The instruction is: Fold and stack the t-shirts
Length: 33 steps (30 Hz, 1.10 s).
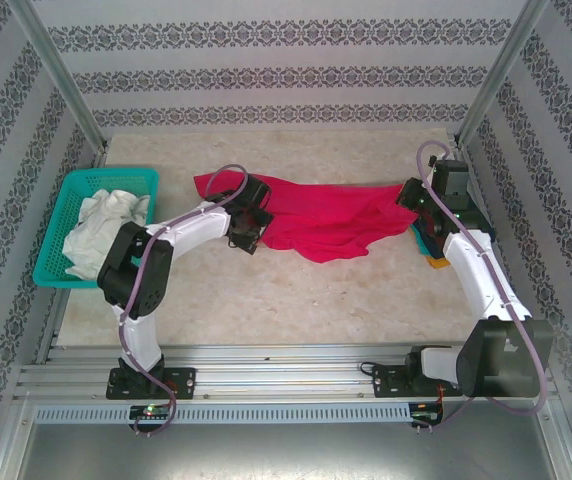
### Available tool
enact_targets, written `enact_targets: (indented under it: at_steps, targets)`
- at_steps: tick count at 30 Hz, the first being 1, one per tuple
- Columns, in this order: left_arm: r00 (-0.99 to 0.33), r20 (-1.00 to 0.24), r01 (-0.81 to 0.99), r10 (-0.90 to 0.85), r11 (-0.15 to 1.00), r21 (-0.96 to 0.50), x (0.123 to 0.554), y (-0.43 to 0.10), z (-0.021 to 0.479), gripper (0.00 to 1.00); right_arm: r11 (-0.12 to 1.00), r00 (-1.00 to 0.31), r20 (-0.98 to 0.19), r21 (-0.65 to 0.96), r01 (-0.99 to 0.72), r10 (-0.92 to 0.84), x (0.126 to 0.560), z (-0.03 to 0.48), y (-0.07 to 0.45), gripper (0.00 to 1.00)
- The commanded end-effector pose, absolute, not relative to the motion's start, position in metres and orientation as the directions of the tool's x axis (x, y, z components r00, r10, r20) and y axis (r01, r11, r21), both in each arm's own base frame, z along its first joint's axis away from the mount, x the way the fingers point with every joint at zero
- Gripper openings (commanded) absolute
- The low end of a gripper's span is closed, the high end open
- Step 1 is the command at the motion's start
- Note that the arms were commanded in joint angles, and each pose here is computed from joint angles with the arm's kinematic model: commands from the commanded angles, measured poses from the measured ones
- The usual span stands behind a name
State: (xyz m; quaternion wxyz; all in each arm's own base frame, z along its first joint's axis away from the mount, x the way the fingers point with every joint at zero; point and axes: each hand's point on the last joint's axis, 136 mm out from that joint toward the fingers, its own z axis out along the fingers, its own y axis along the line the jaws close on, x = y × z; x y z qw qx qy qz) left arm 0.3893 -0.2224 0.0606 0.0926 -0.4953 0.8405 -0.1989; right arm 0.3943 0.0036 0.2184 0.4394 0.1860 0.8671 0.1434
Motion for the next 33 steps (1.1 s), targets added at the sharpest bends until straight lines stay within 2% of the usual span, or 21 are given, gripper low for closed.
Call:
enact_targets:
  at_steps: [1,4,8,20,25,27,29,33]
  targets:
    - [-0.416,0.061,-0.843,-0.907,0.359,-0.401,0.392,-0.217,0.056,0.63,0.884,-0.541,-0.706,0.426,0.19,0.457,0.39,0.222,0.004,0.0]
    - [-0.399,0.069,-0.852,-0.914,0.342,-0.397,0.391,-0.214,0.05,0.62,0.883,-0.533,-0.71,0.429,0.19,0.46,0.389,0.225,0.004,0.0]
    - [-0.377,0.094,-0.862,-0.921,0.312,-0.4,0.396,-0.212,0.04,0.53,0.882,-0.535,-0.707,0.431,0.192,0.462,0.387,0.224,0.004,0.0]
    - [-0.364,0.117,-0.874,-0.924,0.295,-0.387,0.406,-0.211,0.028,0.45,0.877,-0.527,-0.706,0.436,0.202,0.473,0.384,0.226,0.002,0.0]
    - [-0.353,0.134,-0.881,-0.926,0.281,-0.381,0.409,-0.211,0.021,0.29,0.871,-0.52,-0.704,0.448,0.203,0.484,0.384,0.229,0.003,0.0]
    - [-0.355,0.129,-0.879,-0.926,0.284,-0.383,0.41,-0.209,0.021,0.18,0.87,-0.517,-0.706,0.45,0.201,0.484,0.384,0.231,0.003,0.0]
    - [-0.39,0.107,-0.858,-0.915,0.319,-0.403,0.415,-0.208,0.023,0.01,0.871,-0.51,-0.711,0.451,0.197,0.484,0.383,0.236,0.003,0.0]
    - [-0.416,0.044,-0.829,-0.909,0.359,-0.429,0.42,-0.192,0.042,0.0,0.872,-0.493,-0.726,0.461,0.167,0.479,0.379,0.254,0.006,0.0]
